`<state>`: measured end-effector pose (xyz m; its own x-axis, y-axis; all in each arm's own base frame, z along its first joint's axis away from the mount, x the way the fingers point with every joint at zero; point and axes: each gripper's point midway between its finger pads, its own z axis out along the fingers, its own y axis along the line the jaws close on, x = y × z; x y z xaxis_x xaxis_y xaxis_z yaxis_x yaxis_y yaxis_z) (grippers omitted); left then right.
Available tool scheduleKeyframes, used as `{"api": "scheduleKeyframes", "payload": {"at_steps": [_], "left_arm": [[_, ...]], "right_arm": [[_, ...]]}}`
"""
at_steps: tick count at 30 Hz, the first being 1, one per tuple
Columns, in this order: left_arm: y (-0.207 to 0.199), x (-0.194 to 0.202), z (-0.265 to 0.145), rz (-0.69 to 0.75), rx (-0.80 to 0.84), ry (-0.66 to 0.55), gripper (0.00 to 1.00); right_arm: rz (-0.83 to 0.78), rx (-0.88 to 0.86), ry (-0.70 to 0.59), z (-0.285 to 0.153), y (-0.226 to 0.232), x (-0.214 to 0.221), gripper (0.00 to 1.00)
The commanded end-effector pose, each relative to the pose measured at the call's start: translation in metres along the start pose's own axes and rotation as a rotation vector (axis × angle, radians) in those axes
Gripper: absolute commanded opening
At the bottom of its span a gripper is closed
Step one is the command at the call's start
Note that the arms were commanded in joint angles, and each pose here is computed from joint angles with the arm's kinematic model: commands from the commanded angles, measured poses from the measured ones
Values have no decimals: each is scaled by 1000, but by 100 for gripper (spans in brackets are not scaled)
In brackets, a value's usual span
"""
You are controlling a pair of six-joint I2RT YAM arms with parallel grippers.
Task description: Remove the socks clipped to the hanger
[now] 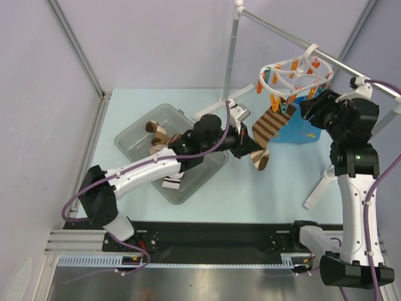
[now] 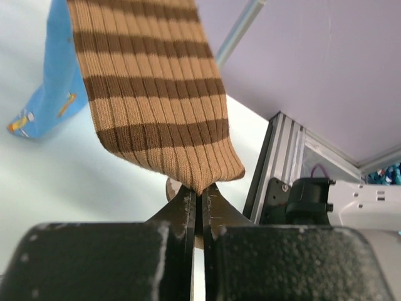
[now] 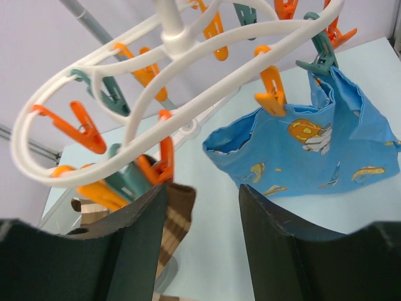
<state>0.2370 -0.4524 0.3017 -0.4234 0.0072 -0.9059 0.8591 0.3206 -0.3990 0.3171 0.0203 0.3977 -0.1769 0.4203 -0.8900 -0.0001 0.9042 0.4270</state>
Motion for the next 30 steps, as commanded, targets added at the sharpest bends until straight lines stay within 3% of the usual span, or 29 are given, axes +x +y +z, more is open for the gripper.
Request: {"api": "scheduleKeyframes", "payload": {"at_steps": [1,16,30], "left_arm": [[-18,-10,-12,-3,62,-37,0],[-20,6,-9,-36,94,-9,0],[-23,6,-10,-36,100,-7,0]], "right_arm": [[-19,-57,-18,4,8,-12,55],[-41,-273,-53,22,32,2,61],[-30,-342,-35,24,42,6,60]]}}
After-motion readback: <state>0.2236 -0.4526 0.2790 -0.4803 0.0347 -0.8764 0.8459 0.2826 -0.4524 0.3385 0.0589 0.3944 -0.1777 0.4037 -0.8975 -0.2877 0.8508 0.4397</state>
